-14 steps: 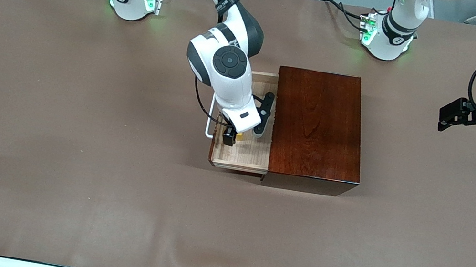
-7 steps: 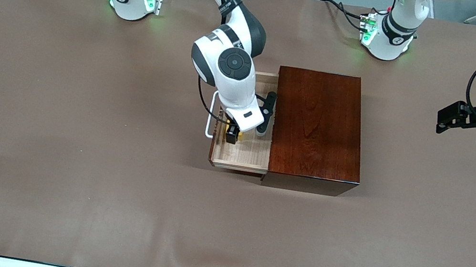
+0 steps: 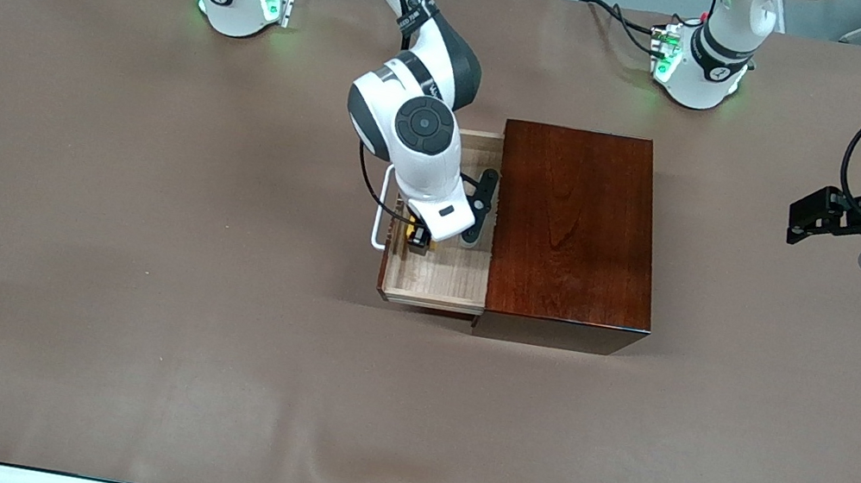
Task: Open drawer, take yellow block, close drawer
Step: 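Lower the right gripper and grasp the yellow cube, then lift the yellow cube out and carry it away with the right gripper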
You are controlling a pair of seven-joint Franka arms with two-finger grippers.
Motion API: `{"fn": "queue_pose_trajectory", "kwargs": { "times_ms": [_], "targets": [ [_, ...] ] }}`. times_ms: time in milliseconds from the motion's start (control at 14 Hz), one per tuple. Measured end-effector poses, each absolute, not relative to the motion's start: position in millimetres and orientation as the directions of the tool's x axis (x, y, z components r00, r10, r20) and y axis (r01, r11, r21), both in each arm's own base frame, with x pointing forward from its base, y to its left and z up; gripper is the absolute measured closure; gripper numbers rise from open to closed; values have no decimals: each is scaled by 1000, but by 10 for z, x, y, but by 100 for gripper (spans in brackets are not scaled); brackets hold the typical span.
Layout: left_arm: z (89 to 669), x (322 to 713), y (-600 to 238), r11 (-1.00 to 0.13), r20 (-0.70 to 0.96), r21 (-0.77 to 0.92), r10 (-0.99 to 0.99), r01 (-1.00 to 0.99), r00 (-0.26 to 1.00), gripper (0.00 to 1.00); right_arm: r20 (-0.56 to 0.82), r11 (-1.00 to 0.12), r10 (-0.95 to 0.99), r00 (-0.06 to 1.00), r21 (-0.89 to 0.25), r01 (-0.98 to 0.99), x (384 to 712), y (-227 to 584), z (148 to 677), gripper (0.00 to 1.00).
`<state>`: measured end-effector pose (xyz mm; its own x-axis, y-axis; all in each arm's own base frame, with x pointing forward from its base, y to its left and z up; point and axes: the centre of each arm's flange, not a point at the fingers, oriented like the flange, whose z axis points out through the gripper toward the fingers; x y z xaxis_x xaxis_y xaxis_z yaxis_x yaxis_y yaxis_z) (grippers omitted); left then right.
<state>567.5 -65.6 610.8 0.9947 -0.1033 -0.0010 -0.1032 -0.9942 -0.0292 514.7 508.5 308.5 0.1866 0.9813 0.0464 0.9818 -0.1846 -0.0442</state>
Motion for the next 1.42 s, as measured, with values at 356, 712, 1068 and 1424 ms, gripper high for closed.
{"fn": "queue_pose_trajectory", "kwargs": {
  "times_ms": [356, 712, 1068, 1424],
  "targets": [
    [6108, 5675, -656, -994, -1, -29, -103, -103, 995, 0, 58, -190, 980, 192, -37, 981, 5166, 5094, 3135, 44],
    [6079, 5689, -655, -994, -6, -28, -103, -103, 995, 0, 118, -231, 965, 235, -52, 972, 5230, 5132, 3361, 44],
    [6081, 5694, -655, -994, -3, -28, -103, -103, 995, 0, 146, -363, 917, 371, -74, 929, 5287, 5043, 3687, 44],
    [6107, 5704, -666, -994, 10, -28, -105, -105, 994, 0, 123, -542, 825, 552, -107, 834, 5356, 4682, 4367, 44]
  ]
}}
